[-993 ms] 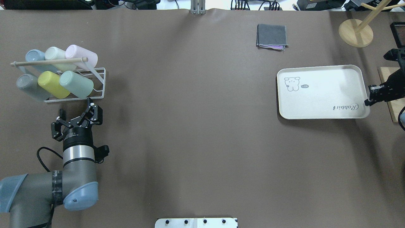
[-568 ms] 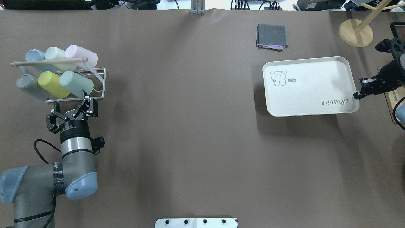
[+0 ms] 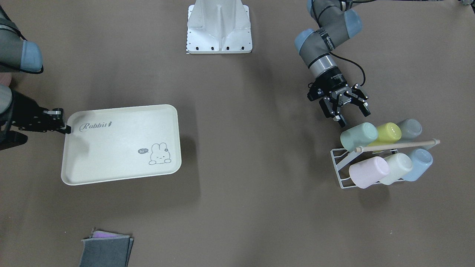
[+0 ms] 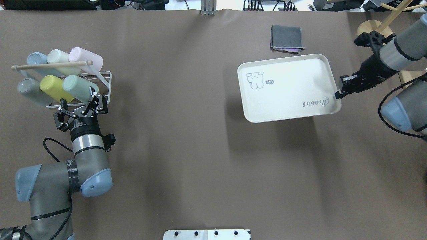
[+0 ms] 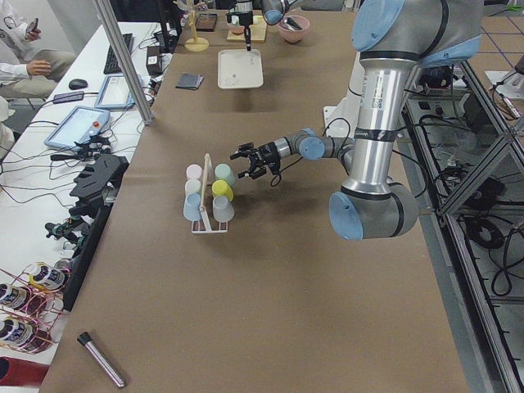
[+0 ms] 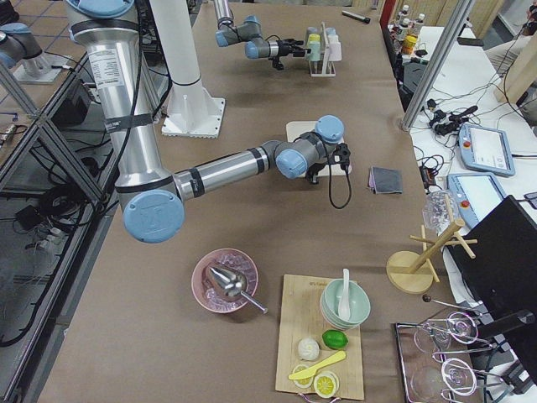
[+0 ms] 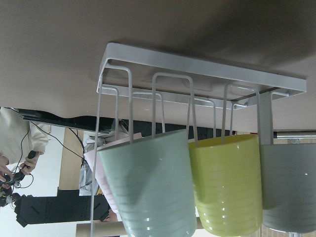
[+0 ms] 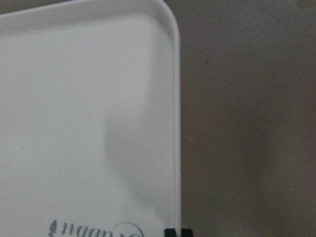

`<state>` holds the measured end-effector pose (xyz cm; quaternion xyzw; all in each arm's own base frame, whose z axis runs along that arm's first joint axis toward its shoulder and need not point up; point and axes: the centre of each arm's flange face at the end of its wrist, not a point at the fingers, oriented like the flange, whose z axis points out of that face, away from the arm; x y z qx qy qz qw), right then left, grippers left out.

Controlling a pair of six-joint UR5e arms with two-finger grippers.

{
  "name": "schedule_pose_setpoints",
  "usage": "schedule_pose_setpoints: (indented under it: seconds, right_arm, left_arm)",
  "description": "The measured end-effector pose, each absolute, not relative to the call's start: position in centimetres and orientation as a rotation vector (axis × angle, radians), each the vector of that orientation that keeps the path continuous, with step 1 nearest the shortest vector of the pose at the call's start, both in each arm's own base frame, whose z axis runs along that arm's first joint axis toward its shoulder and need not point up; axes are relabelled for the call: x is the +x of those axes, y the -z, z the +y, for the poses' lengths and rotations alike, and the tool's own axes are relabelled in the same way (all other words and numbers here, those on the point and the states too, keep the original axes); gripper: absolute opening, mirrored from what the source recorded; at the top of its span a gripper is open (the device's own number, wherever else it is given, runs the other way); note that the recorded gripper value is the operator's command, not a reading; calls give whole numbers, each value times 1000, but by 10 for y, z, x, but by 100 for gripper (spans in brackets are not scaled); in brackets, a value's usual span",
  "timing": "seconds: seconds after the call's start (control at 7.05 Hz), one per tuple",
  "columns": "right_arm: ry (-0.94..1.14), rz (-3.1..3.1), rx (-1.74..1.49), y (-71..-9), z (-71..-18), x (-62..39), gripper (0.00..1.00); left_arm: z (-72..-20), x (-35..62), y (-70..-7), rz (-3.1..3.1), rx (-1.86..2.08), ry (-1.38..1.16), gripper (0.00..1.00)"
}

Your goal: Pick up and place green cup on tray

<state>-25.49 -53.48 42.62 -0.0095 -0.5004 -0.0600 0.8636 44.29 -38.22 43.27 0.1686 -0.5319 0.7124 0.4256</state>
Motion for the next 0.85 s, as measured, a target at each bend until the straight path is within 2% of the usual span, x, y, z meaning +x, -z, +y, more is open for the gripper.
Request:
schedule_pose_setpoints:
  seconds: [0.43,0.85]
  right_arm:
    - [85,-1066,-83,-345,-526,-360,0]
    - [42,-1068,-95,-279,-491,-451,0]
  left_arm:
    - [-397,449,-445,-1322,403,-1745,98]
    - [-404,456,-454,-1341,389,-1726,98]
